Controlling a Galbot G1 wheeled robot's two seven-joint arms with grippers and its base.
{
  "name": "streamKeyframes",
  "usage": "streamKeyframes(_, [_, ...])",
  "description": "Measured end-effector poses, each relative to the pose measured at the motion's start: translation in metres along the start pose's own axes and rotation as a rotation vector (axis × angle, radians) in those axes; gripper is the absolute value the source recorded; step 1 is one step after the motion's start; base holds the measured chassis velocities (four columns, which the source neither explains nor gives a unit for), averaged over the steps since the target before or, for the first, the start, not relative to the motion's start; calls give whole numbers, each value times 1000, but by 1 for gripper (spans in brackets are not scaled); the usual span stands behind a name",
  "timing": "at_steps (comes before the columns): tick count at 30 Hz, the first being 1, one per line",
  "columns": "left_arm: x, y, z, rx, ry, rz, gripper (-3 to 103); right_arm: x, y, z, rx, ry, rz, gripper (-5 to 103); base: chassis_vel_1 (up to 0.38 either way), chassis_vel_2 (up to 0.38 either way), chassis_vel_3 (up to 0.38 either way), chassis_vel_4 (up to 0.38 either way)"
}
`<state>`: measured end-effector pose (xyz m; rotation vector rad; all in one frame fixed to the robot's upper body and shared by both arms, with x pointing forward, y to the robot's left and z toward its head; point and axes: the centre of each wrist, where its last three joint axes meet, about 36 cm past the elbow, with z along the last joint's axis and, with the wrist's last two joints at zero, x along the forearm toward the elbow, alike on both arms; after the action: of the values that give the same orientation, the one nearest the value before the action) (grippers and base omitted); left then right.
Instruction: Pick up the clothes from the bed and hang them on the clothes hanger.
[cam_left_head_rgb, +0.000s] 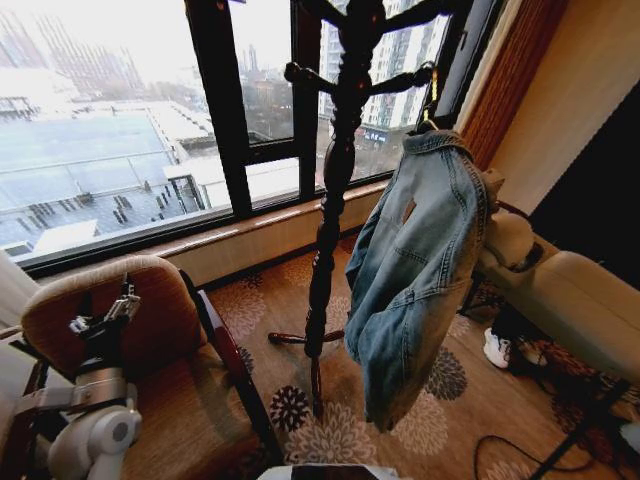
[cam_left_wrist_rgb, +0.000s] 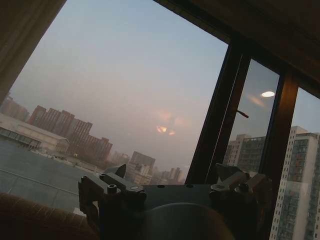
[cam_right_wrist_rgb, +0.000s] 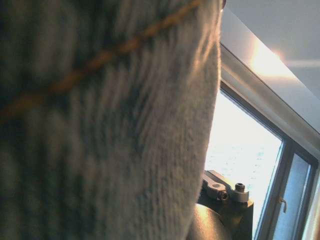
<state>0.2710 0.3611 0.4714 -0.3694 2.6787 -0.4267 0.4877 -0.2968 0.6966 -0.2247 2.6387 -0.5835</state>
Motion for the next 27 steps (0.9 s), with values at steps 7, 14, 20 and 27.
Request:
streamKeyframes(7, [-1,1,0,-1,0,3,100,4,4,-13,-3,-33,-20,15,0,0,0,0])
streamKeyframes(14, [-1,1,0,0,1,3,100,6,5,-15,-4,-37,-31,15,0,0,0,0])
streamKeyframes(20, [-1,2,0,0,0,1,100,1,5,-9,-3,-22,-27,15,0,0,0,0])
streamKeyframes(27, [-1,4,-1,-1,-3,-1,100,-3,2,-2,-1,-5,-17,15,0,0,0,0])
